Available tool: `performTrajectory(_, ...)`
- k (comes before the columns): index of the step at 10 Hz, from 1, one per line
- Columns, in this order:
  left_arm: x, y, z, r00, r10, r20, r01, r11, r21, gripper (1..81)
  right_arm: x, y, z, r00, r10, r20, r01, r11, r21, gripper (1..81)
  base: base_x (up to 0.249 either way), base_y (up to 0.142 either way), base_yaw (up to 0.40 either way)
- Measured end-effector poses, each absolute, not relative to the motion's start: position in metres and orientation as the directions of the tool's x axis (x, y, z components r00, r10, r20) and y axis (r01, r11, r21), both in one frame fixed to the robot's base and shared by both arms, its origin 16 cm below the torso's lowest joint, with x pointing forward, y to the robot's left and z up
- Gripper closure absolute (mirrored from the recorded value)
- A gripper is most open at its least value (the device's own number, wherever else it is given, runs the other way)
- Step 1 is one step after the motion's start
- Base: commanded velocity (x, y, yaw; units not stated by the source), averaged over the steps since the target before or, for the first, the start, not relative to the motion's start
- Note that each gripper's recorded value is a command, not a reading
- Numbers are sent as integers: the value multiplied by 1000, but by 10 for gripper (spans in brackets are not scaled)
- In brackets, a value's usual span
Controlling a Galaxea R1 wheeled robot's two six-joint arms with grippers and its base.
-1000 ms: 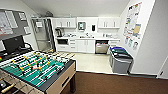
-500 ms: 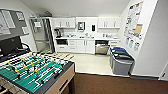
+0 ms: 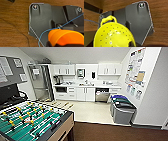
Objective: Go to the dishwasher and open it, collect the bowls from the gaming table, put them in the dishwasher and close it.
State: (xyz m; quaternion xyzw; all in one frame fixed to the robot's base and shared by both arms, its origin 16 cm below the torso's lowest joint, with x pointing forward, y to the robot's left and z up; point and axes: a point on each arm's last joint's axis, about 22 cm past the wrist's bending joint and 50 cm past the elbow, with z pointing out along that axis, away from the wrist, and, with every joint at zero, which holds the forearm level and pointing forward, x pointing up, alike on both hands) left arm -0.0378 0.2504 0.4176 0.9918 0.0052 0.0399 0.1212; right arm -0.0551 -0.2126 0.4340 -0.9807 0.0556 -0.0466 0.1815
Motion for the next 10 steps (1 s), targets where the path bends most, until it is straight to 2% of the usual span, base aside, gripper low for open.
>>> performTrajectory(7,-38,250,418,997,20,77,1,-970,242,811,-54,-213,434,989,-126,73,-92,-928,-360,811,170,0,0)
performTrajectory(10,-39,252,418,997,19,76,0,-971,239,811,-53,-210,434,989,-126,73,-91,-927,-364,811,173,-69,0)
